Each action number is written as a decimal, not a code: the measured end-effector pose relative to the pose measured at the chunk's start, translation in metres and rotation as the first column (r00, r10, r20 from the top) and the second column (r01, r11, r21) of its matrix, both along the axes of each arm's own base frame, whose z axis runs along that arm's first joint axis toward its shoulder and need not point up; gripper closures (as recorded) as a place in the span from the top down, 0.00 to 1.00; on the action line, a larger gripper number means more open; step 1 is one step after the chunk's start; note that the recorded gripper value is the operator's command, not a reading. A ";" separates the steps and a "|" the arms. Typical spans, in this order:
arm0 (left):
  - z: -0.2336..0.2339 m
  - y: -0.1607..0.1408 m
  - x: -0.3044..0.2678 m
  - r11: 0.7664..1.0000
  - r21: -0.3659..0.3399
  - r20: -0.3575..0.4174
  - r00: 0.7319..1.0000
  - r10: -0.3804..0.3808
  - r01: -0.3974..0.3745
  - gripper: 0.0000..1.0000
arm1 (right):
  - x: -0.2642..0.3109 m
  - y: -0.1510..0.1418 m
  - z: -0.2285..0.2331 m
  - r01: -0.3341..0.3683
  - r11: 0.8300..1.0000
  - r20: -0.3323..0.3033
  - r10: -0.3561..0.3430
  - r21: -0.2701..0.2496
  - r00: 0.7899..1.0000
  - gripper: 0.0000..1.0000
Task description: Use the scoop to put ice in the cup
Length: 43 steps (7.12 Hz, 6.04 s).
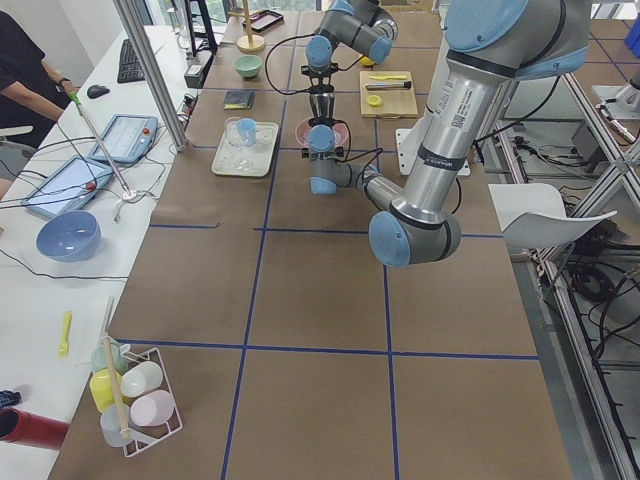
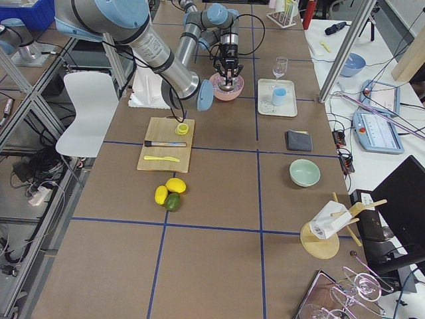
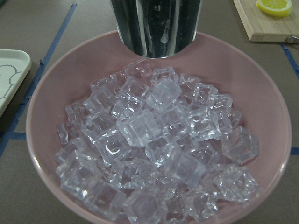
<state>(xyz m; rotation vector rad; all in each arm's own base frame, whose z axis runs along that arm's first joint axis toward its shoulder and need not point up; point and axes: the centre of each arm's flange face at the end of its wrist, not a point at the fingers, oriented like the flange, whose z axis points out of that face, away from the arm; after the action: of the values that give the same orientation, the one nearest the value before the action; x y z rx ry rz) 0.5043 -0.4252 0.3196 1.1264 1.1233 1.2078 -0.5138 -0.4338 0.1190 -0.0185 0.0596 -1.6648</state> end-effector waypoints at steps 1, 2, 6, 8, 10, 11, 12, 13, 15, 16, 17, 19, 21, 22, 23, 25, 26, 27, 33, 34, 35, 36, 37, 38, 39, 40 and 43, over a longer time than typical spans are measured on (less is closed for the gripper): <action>0.000 0.000 0.000 1.000 0.000 0.000 1.000 0.001 -0.001 0.99 | -0.004 0.003 0.000 0.005 1.000 -0.001 -0.005 0.003 1.000 0.00; 0.000 0.001 0.000 1.000 0.000 0.000 1.000 0.001 -0.001 0.99 | -0.008 0.005 0.001 0.009 1.000 -0.003 -0.009 0.004 1.000 0.00; 0.000 0.000 0.000 1.000 0.000 0.000 1.000 0.001 -0.001 0.99 | -0.024 0.005 0.006 0.016 1.000 0.018 -0.017 0.015 1.000 0.00; 0.000 0.000 0.000 1.000 0.000 0.001 1.000 0.001 -0.001 0.99 | -0.031 0.007 0.008 0.012 1.000 0.045 -0.013 0.024 0.999 0.00; 0.001 0.000 0.000 1.000 -0.001 0.001 1.000 0.001 -0.001 0.99 | -0.041 0.009 0.018 0.000 0.999 0.086 -0.003 0.039 0.996 0.00; 0.001 0.000 0.000 1.000 -0.001 0.001 1.000 0.001 -0.001 0.99 | -0.045 0.009 0.027 -0.008 0.999 0.105 0.003 0.047 0.994 0.00; 0.001 0.000 0.000 1.000 -0.001 0.002 1.000 0.000 0.000 0.99 | -0.046 0.009 0.035 -0.020 0.998 0.129 0.013 0.057 0.992 0.00; 0.002 0.000 0.000 1.000 -0.001 0.002 1.000 0.000 0.000 0.99 | -0.044 0.010 0.046 -0.036 0.997 0.162 0.025 0.069 0.987 0.00; 0.002 0.000 0.000 1.000 -0.001 0.002 1.000 0.000 0.000 0.99 | -0.032 0.018 0.079 -0.064 0.994 0.251 0.040 0.090 0.967 0.00; 0.002 0.000 0.000 1.000 -0.001 0.002 1.000 0.000 0.000 0.99 | -0.029 0.021 0.088 -0.075 0.993 0.280 0.047 0.092 0.959 0.00; 0.001 0.000 0.000 1.000 -0.001 0.001 1.000 0.000 0.000 0.99 | -0.027 0.023 0.090 -0.087 0.992 0.306 0.057 0.087 0.950 0.00; 0.003 0.000 -0.001 1.000 -0.001 0.003 1.000 0.000 0.000 0.99 | -0.028 0.026 0.089 -0.127 0.991 0.392 0.098 0.049 0.915 0.00; 0.005 0.001 -0.001 1.000 -0.002 0.005 1.000 0.000 0.000 0.99 | -0.031 0.028 0.092 -0.163 0.987 0.480 0.141 0.005 0.866 0.00; 0.005 0.001 -0.001 1.000 -0.002 0.005 1.000 0.000 0.000 0.99 | -0.030 0.025 0.089 -0.175 0.985 0.515 0.157 -0.014 0.843 0.00; 0.004 0.001 -0.001 1.000 -0.001 0.005 1.000 -0.001 0.001 0.99 | -0.027 0.021 0.087 -0.185 0.982 0.542 0.173 -0.034 0.823 0.00; 0.005 0.000 -0.002 1.000 -0.002 0.005 1.000 -0.002 0.002 0.99 | -0.022 0.013 0.080 -0.206 0.975 0.596 0.211 -0.078 0.775 0.00; 0.005 0.000 -0.003 1.000 -0.002 0.005 1.000 -0.002 0.002 0.99 | -0.013 0.006 0.076 -0.214 0.971 0.622 0.235 -0.110 0.747 0.00; 0.005 0.000 -0.003 1.000 -0.002 0.005 1.000 -0.003 0.003 0.99 | 0.004 -0.002 0.073 -0.217 0.965 0.643 0.259 -0.146 0.720 0.00; 0.004 -0.006 -0.010 1.000 -0.008 0.003 1.000 -0.016 0.016 1.00 | 0.123 -0.076 0.072 -0.399 0.848 0.573 0.530 -0.348 0.626 0.00; 0.007 -0.016 -0.024 0.999 -0.013 0.007 0.999 -0.037 0.037 1.00 | 0.144 -0.091 0.074 -0.442 0.817 0.538 0.576 -0.370 0.615 0.00; 0.016 -0.025 -0.047 0.998 -0.022 0.017 0.998 -0.066 0.067 1.00 | 0.153 -0.102 0.077 -0.469 0.796 0.507 0.606 -0.383 0.613 0.00; 0.026 -0.034 -0.073 0.994 -0.031 0.027 0.995 -0.100 0.101 1.00 | 0.149 -0.115 0.074 -0.488 0.778 0.467 0.628 -0.396 0.622 0.00; 0.036 -0.042 -0.104 0.988 -0.039 0.036 0.989 -0.145 0.146 1.00 | 0.139 -0.131 0.067 -0.505 0.760 0.422 0.649 -0.409 0.633 0.00; 0.047 -0.054 -0.145 0.976 -0.046 0.045 0.977 -0.210 0.212 1.00 | 0.134 -0.144 0.062 -0.520 0.745 0.390 0.665 -0.418 0.637 0.00; 0.061 -0.067 -0.189 0.953 -0.070 0.061 0.955 -0.292 0.295 1.00 | 0.132 -0.154 0.065 -0.535 0.730 0.359 0.679 -0.426 0.641 0.00; 0.075 -0.080 -0.223 0.913 -0.104 0.085 0.918 -0.387 0.394 1.00 | 0.126 -0.164 0.068 -0.549 0.715 0.321 0.692 -0.434 0.647 0.00; 0.094 -0.109 -0.270 0.742 -0.221 0.150 0.774 -0.615 0.633 1.00 | 0.091 -0.193 0.063 -0.587 0.669 0.207 0.721 -0.455 0.661 0.00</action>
<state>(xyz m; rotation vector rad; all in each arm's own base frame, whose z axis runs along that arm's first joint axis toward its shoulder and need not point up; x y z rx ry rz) 0.2344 -0.5342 0.4141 1.1190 0.7218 0.5397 -0.4225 -0.6270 0.1818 0.0060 -0.4957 -0.8792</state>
